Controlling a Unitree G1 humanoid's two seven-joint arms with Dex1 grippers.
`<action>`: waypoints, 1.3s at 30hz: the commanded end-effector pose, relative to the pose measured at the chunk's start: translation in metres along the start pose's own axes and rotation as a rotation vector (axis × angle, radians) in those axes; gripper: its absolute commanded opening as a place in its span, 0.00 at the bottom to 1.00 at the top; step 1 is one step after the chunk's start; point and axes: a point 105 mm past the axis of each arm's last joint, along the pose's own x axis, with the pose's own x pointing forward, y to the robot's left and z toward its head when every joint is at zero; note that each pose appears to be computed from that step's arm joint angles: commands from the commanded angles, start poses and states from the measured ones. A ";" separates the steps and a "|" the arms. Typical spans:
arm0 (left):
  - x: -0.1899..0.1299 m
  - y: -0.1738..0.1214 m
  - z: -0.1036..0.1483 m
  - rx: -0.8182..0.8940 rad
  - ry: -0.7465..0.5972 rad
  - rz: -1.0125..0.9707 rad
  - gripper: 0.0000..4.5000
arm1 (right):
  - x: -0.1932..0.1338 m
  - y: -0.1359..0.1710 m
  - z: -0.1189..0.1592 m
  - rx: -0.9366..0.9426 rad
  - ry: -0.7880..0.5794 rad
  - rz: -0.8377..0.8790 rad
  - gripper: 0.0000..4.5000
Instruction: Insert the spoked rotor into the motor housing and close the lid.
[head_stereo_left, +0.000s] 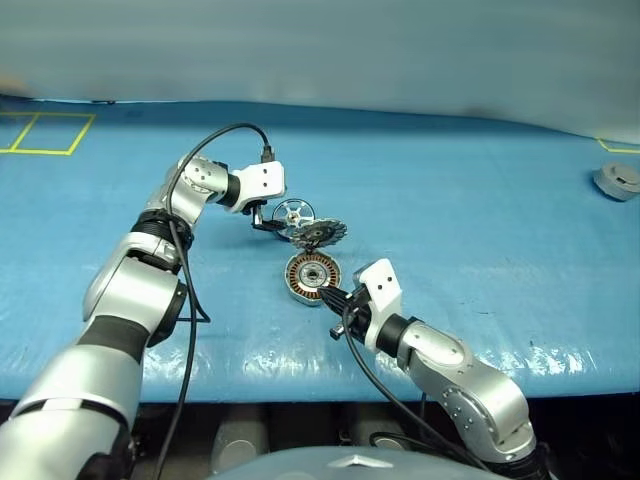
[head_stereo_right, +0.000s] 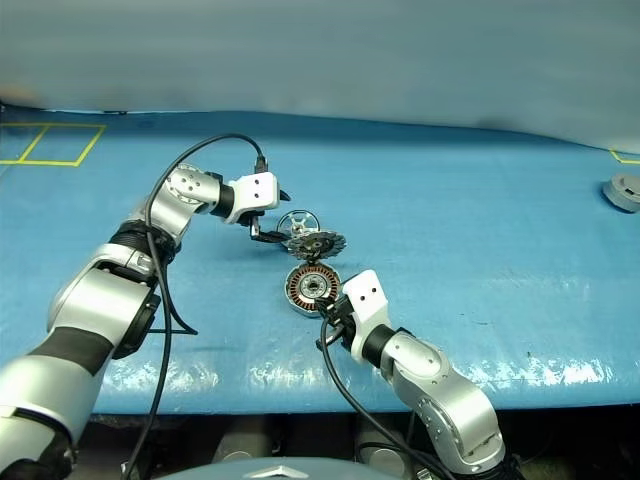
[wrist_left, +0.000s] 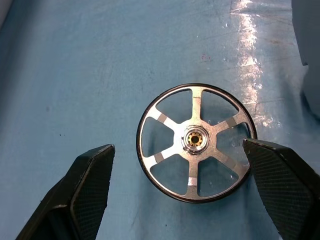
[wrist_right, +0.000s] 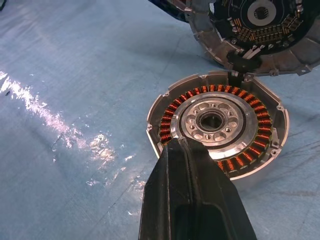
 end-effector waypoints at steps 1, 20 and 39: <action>-0.004 0.011 0.013 0.007 -0.047 0.040 0.99 | -0.001 0.003 0.009 -0.005 -0.054 -0.007 0.00; 0.010 0.007 0.005 -0.027 0.002 0.055 0.99 | -0.004 0.002 0.006 0.013 -0.071 -0.058 0.00; 0.013 0.008 0.001 0.002 0.058 0.062 0.99 | -0.004 0.002 0.007 0.019 -0.079 -0.067 0.00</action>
